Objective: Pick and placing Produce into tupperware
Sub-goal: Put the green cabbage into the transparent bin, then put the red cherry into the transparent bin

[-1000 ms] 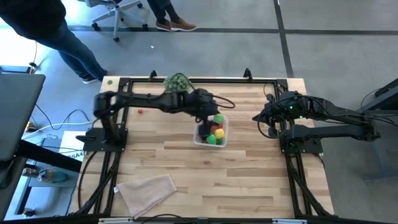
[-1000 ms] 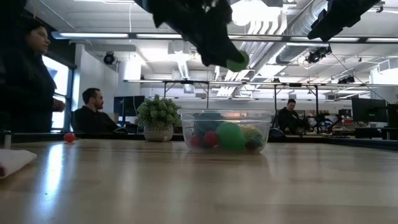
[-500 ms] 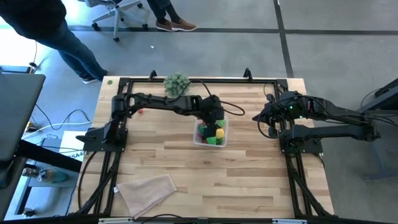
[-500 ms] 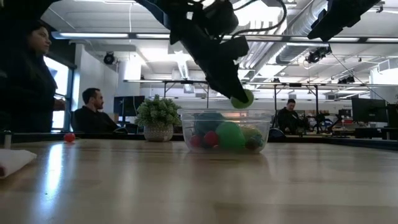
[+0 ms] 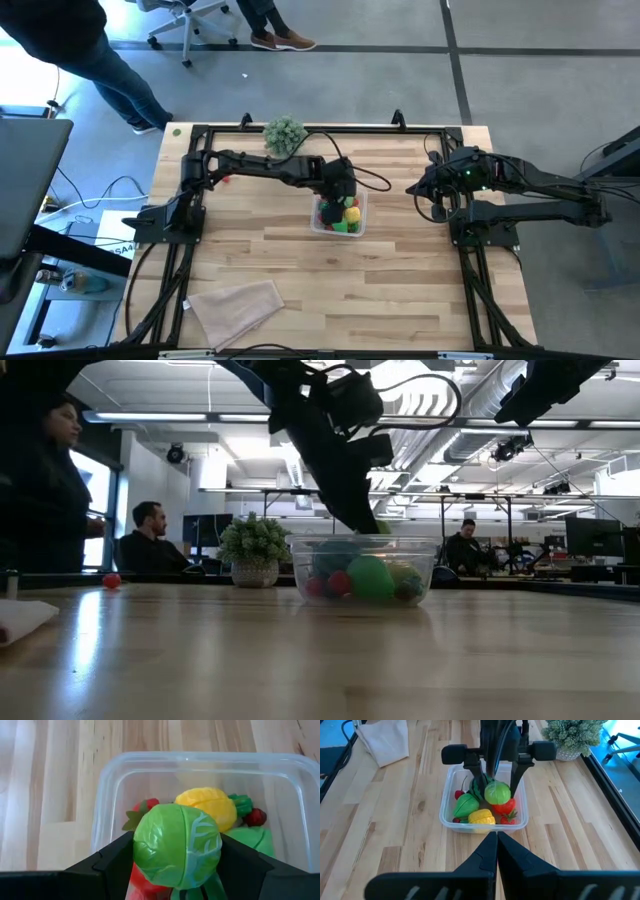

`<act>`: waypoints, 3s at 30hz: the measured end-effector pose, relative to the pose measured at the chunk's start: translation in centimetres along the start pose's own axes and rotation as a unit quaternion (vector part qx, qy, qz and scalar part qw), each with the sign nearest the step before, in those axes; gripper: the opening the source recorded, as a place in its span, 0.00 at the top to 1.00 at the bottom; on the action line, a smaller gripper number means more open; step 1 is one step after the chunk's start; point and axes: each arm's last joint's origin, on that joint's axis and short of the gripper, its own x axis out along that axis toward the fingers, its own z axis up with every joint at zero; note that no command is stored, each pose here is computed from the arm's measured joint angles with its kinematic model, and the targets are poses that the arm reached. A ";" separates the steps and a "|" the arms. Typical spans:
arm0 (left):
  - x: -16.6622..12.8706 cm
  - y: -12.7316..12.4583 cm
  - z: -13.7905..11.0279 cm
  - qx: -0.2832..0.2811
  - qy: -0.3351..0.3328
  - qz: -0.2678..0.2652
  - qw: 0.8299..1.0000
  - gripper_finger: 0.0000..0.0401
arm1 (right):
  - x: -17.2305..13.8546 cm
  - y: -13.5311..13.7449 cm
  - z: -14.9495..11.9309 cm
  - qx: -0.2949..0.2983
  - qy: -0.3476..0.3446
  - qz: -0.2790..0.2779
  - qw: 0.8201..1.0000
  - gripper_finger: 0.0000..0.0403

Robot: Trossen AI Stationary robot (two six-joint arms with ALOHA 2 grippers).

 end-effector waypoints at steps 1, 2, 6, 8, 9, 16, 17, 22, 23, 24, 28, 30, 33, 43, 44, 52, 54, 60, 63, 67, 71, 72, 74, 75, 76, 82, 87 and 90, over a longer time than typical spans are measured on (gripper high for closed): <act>0.0 0.0 0.0 0.000 0.002 0.000 1.000 0.42 | 0.0 0.0 0.0 0.000 0.000 0.000 1.000 1.00; 0.2 0.0 -0.1 0.000 0.004 -0.001 1.000 0.42 | 0.0 0.0 0.0 0.000 0.000 0.000 1.000 1.00; 0.5 -0.1 -0.5 -0.001 0.019 -0.004 1.000 0.42 | 0.0 0.0 0.0 0.000 0.000 0.000 1.000 1.00; 0.5 -0.1 -0.4 0.000 0.018 -0.004 1.000 0.42 | 0.0 0.0 0.0 0.000 0.000 0.000 1.000 1.00; 0.5 -0.1 -0.5 0.000 0.022 -0.005 1.000 0.42 | 0.0 0.0 0.0 0.000 0.000 0.000 1.000 1.00; 0.5 -0.1 -0.5 -0.001 0.024 -0.005 1.000 0.42 | 0.0 0.0 0.0 0.000 0.000 0.000 1.000 1.00; 0.5 -0.1 -0.5 -0.001 0.024 -0.005 1.000 0.42 | 0.0 0.0 0.0 0.000 0.000 0.000 1.000 1.00; 0.5 -0.1 -0.5 -0.016 0.022 0.001 1.000 0.42 | 0.0 0.0 0.0 0.000 0.000 0.000 1.000 1.00; 0.5 0.0 -0.5 -0.016 0.023 0.006 1.000 0.42 | 0.0 0.0 0.0 0.000 0.000 0.000 1.000 1.00; 0.5 0.0 -0.5 -0.016 0.024 0.012 1.000 0.41 | 0.0 0.0 0.0 0.000 0.000 0.000 1.000 1.00; 0.5 0.1 -0.5 -0.016 0.026 0.021 0.999 0.37 | 0.0 0.0 0.0 0.000 0.000 0.000 1.000 1.00; 0.5 0.1 -0.5 -0.018 0.026 0.022 0.999 0.32 | 0.0 0.0 0.0 0.000 0.000 0.000 1.000 1.00; 0.5 0.1 -0.5 -0.019 0.026 0.021 0.999 0.25 | 0.0 0.0 0.0 0.000 0.000 0.000 1.000 1.00; 0.0 0.0 -0.4 -0.029 0.025 0.013 0.999 0.16 | 0.0 0.0 0.0 0.000 0.000 0.000 1.000 1.00; -0.4 0.0 -0.3 -0.031 0.022 0.012 0.999 0.17 | 0.0 0.0 0.0 0.000 0.000 0.000 1.000 1.00; -5.6 0.0 1.5 -0.090 0.093 0.003 0.992 0.20 | 0.0 0.0 0.0 0.000 0.000 0.000 1.000 1.00; -7.7 0.0 1.9 -0.133 0.130 0.003 0.982 0.21 | 0.0 0.0 0.0 0.000 0.000 0.000 1.000 1.00; -11.4 0.0 1.6 -0.212 0.222 0.073 0.949 0.23 | 0.0 0.0 0.0 0.000 0.000 0.000 1.000 1.00; -12.2 0.1 0.3 -0.215 0.292 0.142 0.921 0.25 | 0.0 0.0 0.0 0.000 -0.001 0.000 1.000 1.00; -12.3 1.1 -1.3 -0.233 0.310 0.199 0.900 0.28 | 0.0 0.0 0.0 0.000 0.000 0.000 1.000 1.00; -13.5 2.4 -4.0 -0.269 0.328 0.227 0.877 0.32 | 0.0 0.0 0.0 0.000 0.000 0.000 1.000 1.00; -13.6 2.7 -4.9 -0.280 0.332 0.231 0.871 0.32 | 0.0 0.0 0.0 0.000 0.000 0.000 1.000 1.00; -13.8 3.6 -6.7 -0.307 0.319 0.237 0.865 0.34 | 0.0 0.0 0.0 0.000 0.000 0.000 1.000 1.00; -14.1 3.8 -8.0 -0.321 0.320 0.232 0.860 0.35 | 0.0 0.0 0.0 0.000 0.000 0.000 1.000 1.00; -14.4 4.0 -9.1 -0.336 0.314 0.226 0.859 0.35 | 0.0 0.0 0.0 0.000 0.000 0.000 1.000 1.00; -15.3 4.9 -16.5 -0.442 0.247 0.182 0.843 0.38 | 0.0 0.0 0.0 0.000 0.000 0.000 1.000 1.00; -16.3 4.5 -22.1 -0.535 0.261 0.209 0.776 0.40 | 0.0 0.0 0.0 0.000 0.000 0.000 1.000 1.00; -16.3 4.2 -24.1 -0.570 0.264 0.219 0.746 0.40 | 0.0 0.0 0.0 0.000 0.000 0.000 1.000 1.00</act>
